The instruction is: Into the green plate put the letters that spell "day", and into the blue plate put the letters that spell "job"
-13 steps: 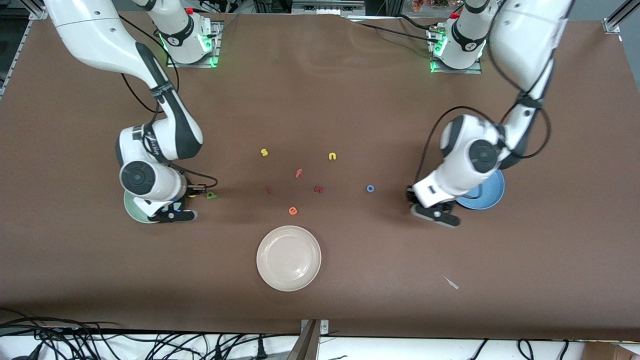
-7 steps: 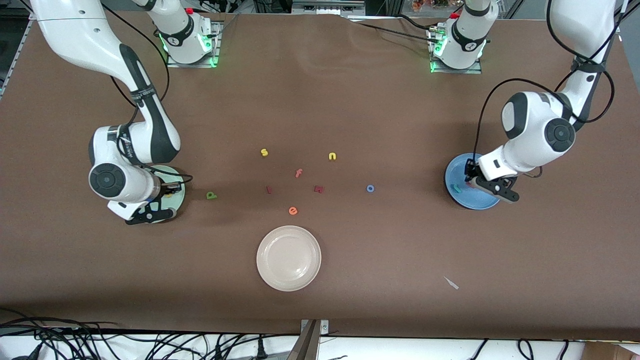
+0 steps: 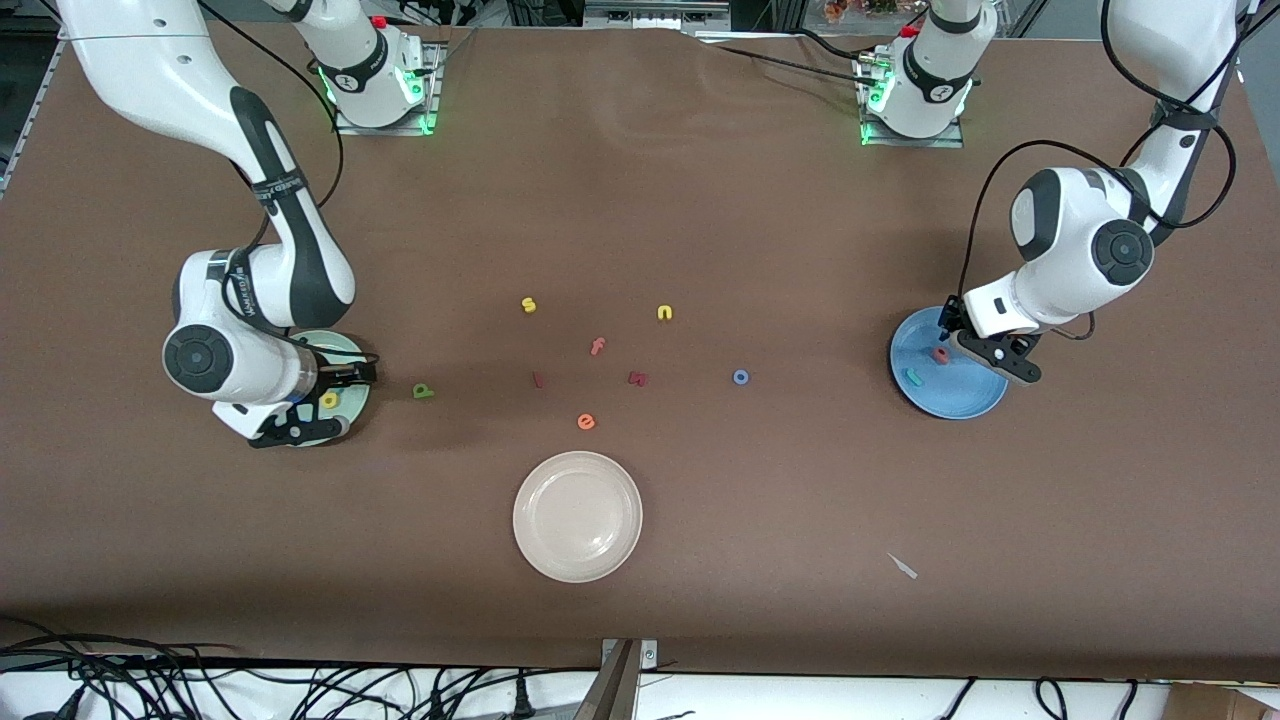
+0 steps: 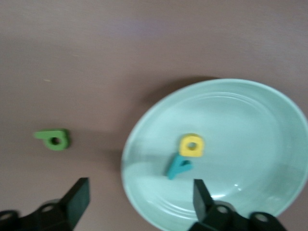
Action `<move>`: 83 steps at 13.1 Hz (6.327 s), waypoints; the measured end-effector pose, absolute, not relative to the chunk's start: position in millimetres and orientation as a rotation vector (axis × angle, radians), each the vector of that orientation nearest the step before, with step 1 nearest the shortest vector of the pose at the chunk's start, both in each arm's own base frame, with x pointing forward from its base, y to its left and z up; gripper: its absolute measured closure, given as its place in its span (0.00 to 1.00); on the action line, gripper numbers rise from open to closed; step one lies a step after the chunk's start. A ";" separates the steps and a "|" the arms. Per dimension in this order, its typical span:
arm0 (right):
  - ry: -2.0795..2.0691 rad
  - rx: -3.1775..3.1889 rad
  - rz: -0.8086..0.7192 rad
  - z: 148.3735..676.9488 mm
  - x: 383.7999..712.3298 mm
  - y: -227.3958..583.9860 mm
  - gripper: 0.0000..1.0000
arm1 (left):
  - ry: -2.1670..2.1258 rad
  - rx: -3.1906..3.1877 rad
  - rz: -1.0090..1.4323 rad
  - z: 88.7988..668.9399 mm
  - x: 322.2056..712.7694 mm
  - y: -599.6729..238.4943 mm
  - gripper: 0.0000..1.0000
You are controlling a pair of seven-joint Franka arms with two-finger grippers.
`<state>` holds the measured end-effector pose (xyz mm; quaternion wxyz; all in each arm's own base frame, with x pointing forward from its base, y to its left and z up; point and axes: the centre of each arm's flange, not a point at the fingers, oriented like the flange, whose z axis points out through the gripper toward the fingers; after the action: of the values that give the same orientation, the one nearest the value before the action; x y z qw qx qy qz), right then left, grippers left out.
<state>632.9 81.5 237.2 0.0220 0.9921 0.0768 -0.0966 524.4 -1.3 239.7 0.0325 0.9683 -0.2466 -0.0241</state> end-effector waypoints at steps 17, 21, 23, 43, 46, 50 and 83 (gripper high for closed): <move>0.083 3.143 -0.083 188.7 601.9 169.6 0.02 | -0.420 2.969 0.004 204.4 536.9 -333.2 0.36; 0.084 3.143 -0.086 181.2 595.5 168.4 0.08 | -0.415 2.990 0.023 187.7 547.2 -323.3 0.39; 0.084 3.144 -0.085 178.3 593.0 167.9 0.15 | -0.418 2.990 0.023 185.1 548.5 -325.3 0.39; 0.073 3.148 -0.059 178.6 595.8 161.2 0.64 | -0.437 3.016 0.104 228.2 603.3 -235.1 0.70; 0.073 3.149 -0.057 178.7 595.9 160.9 0.65 | -0.502 3.020 0.061 256.3 601.4 -122.2 0.70; 0.072 3.149 -0.055 178.8 596.1 160.8 0.68 | -0.560 3.012 -0.019 253.1 557.7 -30.1 0.70; 0.362 3.035 -0.203 232.0 616.1 20.1 0.49 | -0.617 3.142 0.054 547.3 508.7 19.1 0.00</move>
<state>616.1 20.1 232.0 0.0391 0.9900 0.1180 -0.0664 508.7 19.1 547.3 -0.0304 0.9806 -0.1927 0.0169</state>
